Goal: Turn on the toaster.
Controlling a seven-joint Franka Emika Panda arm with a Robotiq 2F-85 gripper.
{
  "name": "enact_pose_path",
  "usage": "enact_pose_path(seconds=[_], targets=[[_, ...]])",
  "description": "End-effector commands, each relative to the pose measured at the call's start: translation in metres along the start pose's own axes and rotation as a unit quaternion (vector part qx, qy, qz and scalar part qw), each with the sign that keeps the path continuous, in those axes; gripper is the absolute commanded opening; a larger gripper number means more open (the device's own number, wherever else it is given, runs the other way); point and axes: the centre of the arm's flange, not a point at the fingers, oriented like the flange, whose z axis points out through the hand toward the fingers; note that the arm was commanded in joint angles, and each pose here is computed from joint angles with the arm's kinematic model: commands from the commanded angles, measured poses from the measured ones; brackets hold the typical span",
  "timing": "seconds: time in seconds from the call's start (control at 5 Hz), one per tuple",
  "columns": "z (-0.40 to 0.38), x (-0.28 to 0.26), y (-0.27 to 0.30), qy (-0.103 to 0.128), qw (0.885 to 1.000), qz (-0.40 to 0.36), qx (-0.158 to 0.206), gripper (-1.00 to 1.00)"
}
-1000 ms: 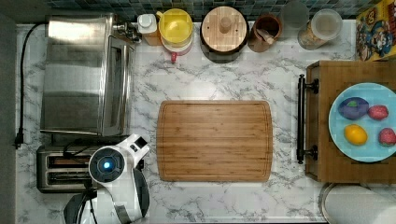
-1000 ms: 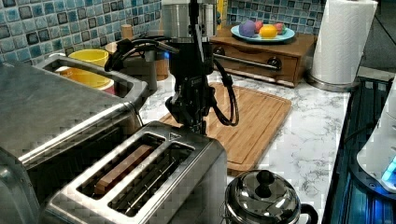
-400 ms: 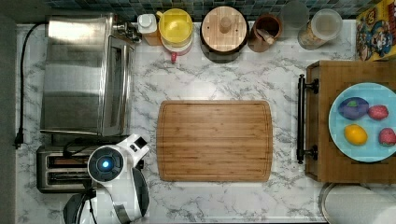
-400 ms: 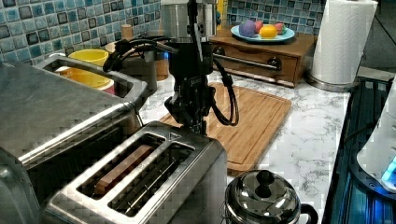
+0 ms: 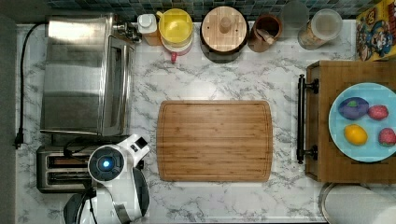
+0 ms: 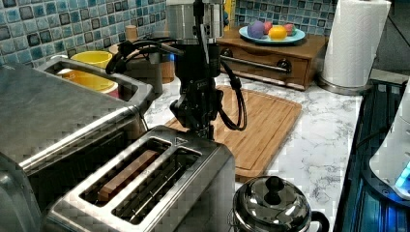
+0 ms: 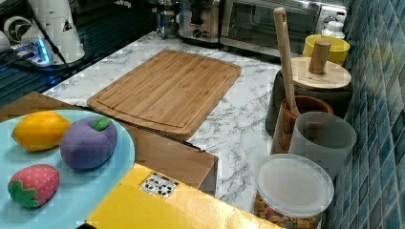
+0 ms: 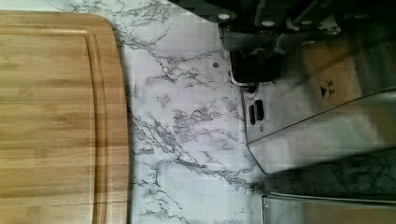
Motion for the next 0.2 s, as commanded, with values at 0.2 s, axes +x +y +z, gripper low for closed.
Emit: enact_pose_path(seconds=[0.2], targets=[[0.0995,-0.0204,0.0754,-0.115,0.987,0.084,-0.07,-1.0]])
